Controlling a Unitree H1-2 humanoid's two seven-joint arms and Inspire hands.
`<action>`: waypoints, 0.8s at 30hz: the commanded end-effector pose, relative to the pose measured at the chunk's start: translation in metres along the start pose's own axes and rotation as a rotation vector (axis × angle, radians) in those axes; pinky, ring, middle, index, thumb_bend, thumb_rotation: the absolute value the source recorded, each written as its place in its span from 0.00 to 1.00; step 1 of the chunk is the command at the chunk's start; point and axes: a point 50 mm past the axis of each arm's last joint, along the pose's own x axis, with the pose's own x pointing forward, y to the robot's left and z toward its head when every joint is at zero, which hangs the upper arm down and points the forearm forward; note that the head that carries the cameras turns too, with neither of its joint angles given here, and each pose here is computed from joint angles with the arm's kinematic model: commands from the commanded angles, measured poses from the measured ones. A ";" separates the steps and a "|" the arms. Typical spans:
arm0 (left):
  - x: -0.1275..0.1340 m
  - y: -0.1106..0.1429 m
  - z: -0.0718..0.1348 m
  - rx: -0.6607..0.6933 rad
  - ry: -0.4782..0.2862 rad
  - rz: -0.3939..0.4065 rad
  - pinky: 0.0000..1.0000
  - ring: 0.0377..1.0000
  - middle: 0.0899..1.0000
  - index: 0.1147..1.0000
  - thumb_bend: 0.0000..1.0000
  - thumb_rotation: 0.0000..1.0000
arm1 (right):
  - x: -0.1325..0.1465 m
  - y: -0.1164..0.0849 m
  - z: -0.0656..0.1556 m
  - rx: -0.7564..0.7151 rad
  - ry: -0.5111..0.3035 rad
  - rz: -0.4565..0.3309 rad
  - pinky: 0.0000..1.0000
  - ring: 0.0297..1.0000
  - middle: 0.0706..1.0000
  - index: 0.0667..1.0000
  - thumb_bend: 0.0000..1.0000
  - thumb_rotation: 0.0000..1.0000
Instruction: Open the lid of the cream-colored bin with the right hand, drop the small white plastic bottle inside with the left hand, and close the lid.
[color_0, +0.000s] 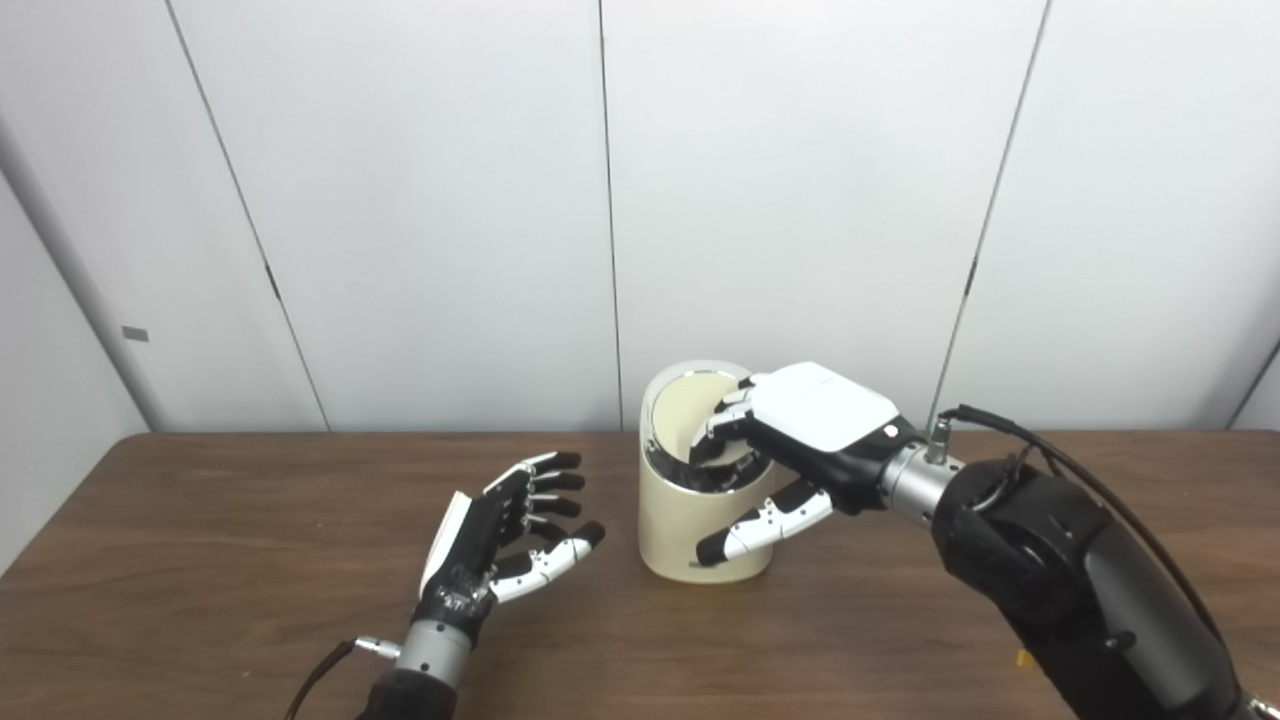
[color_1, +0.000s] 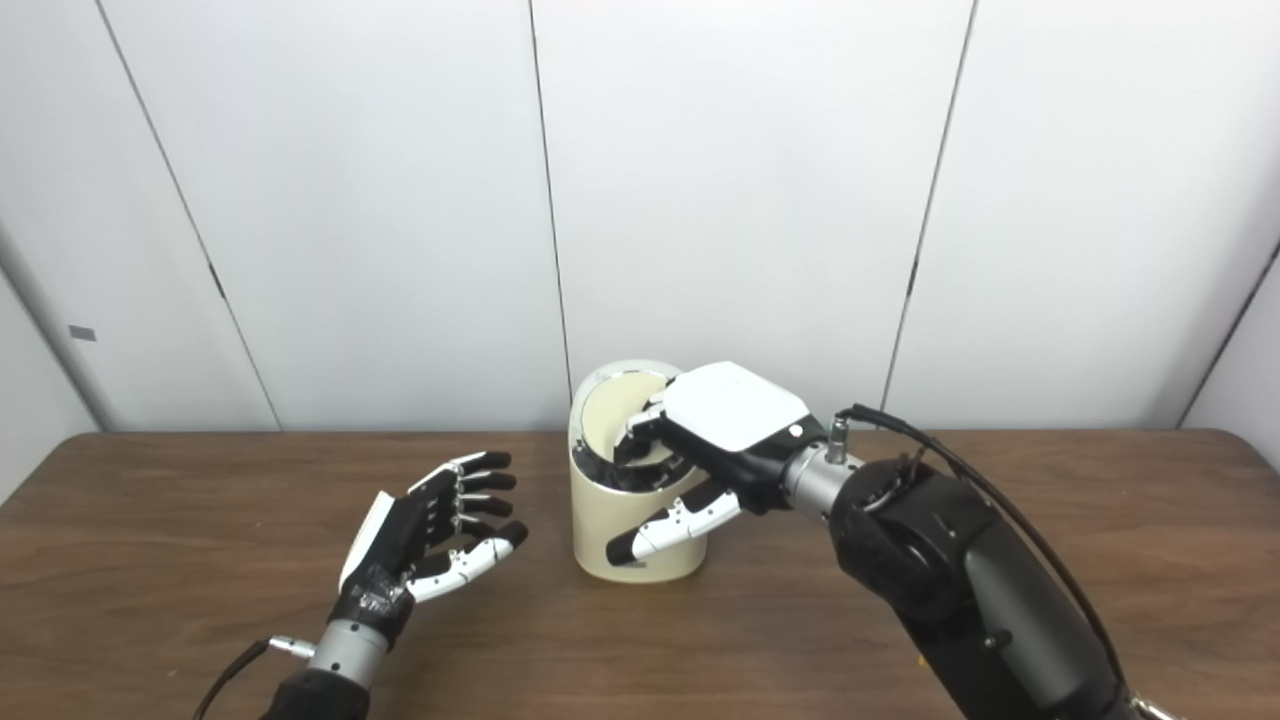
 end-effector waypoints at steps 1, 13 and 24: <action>0.010 0.004 0.014 -0.001 -0.066 0.016 0.58 0.67 0.73 0.77 0.61 0.19 | -0.001 -0.006 -0.009 -0.002 0.036 0.038 0.94 0.86 0.70 0.70 0.73 0.88; 0.012 0.001 0.015 0.011 -0.063 0.014 0.57 0.67 0.73 0.77 0.61 0.20 | -0.012 -0.042 -0.010 0.129 0.016 -0.196 0.96 0.86 0.70 0.69 0.65 0.73; 0.013 0.003 0.015 0.008 -0.069 0.016 0.58 0.67 0.73 0.77 0.61 0.20 | -0.020 -0.031 -0.020 0.208 0.036 -0.326 0.73 0.82 0.75 0.74 0.65 0.69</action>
